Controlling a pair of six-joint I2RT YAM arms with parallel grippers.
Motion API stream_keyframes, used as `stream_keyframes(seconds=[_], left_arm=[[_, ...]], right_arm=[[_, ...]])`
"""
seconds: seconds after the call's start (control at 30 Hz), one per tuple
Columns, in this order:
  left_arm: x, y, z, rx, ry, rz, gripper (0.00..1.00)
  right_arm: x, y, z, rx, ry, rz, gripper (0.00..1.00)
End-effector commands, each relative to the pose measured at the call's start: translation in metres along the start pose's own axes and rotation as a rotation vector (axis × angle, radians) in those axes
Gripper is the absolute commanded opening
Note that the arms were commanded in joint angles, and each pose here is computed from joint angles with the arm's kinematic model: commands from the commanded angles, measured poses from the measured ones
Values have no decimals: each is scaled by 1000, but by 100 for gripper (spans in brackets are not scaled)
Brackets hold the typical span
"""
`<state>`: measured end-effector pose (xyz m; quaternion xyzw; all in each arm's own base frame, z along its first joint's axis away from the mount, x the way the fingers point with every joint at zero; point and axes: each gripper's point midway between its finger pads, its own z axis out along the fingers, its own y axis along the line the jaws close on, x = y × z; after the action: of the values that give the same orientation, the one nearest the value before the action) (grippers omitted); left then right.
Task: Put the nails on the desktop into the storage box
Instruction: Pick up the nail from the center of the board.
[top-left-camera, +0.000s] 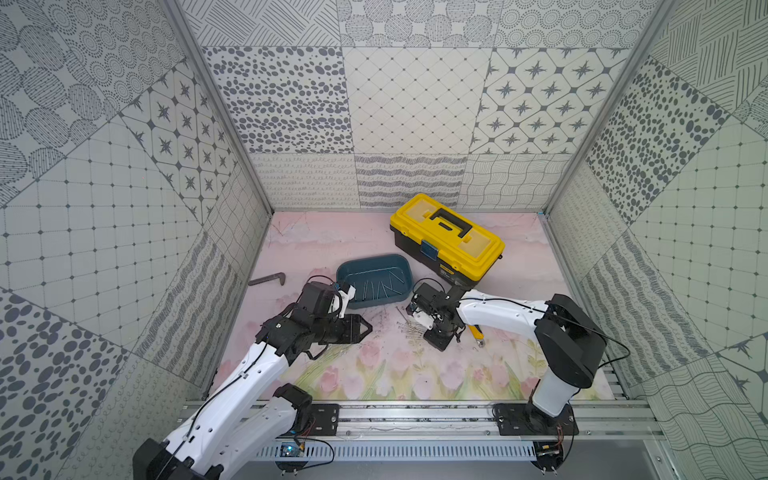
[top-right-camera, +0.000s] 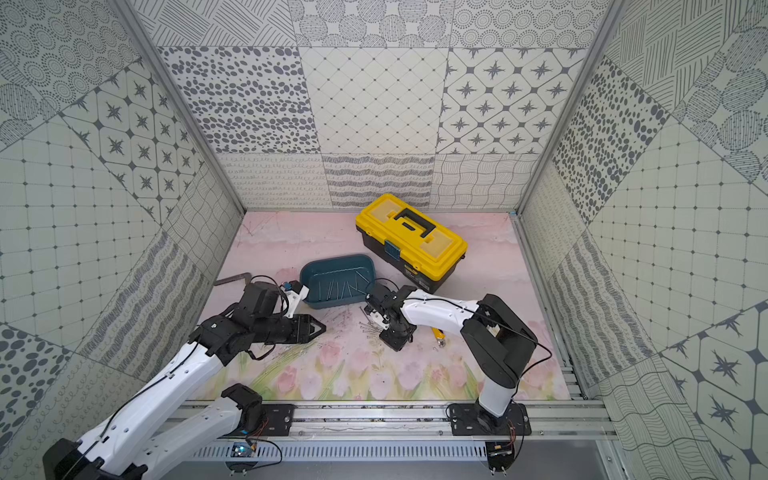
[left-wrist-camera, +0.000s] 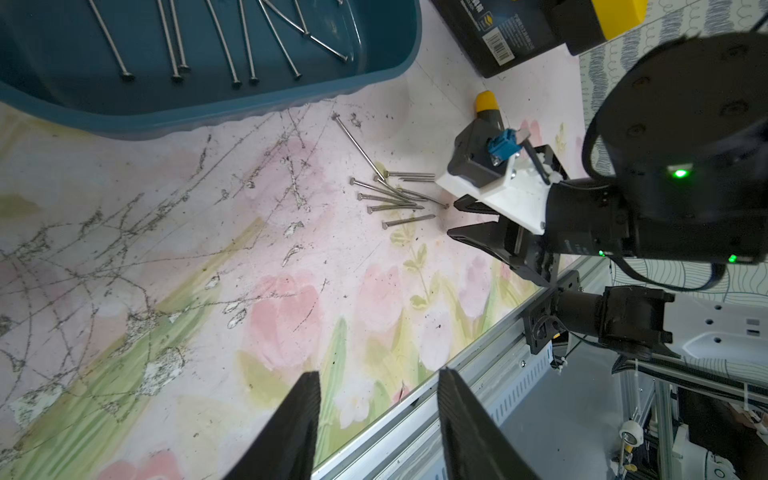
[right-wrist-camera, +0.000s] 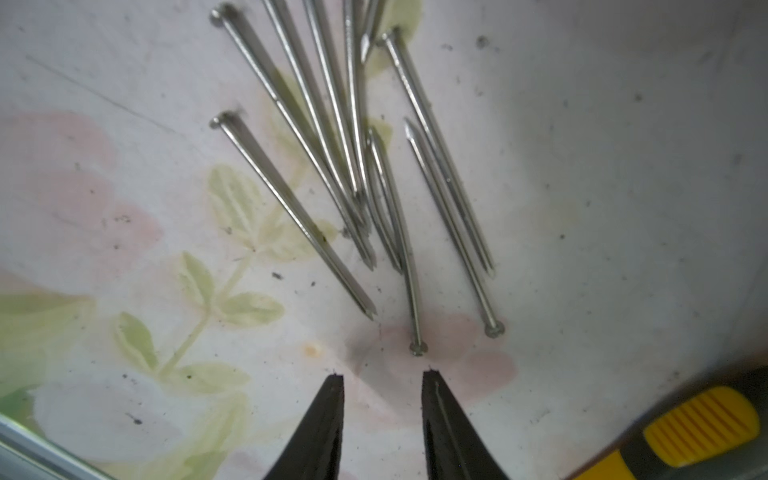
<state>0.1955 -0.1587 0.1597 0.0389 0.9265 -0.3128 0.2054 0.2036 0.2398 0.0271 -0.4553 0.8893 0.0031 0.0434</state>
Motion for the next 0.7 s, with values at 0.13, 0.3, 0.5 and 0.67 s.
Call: stream_keyframes(seconds=[0.13, 0.3, 0.5, 0.67], left_arm=[[-3, 1, -3, -20, -8, 35, 50], [-4, 3, -3, -33, -2, 45, 50], [-5, 4, -1, -42, 4, 56, 51], [-8, 2, -1, -42, 7, 68, 51]], right_arm=[[-15, -8, 5, -4, -22, -14, 35], [-21, -8, 10, -8, -19, -20, 34], [-26, -9, 16, -4, -9, -21, 32], [-22, -8, 21, -5, 9, -23, 20]])
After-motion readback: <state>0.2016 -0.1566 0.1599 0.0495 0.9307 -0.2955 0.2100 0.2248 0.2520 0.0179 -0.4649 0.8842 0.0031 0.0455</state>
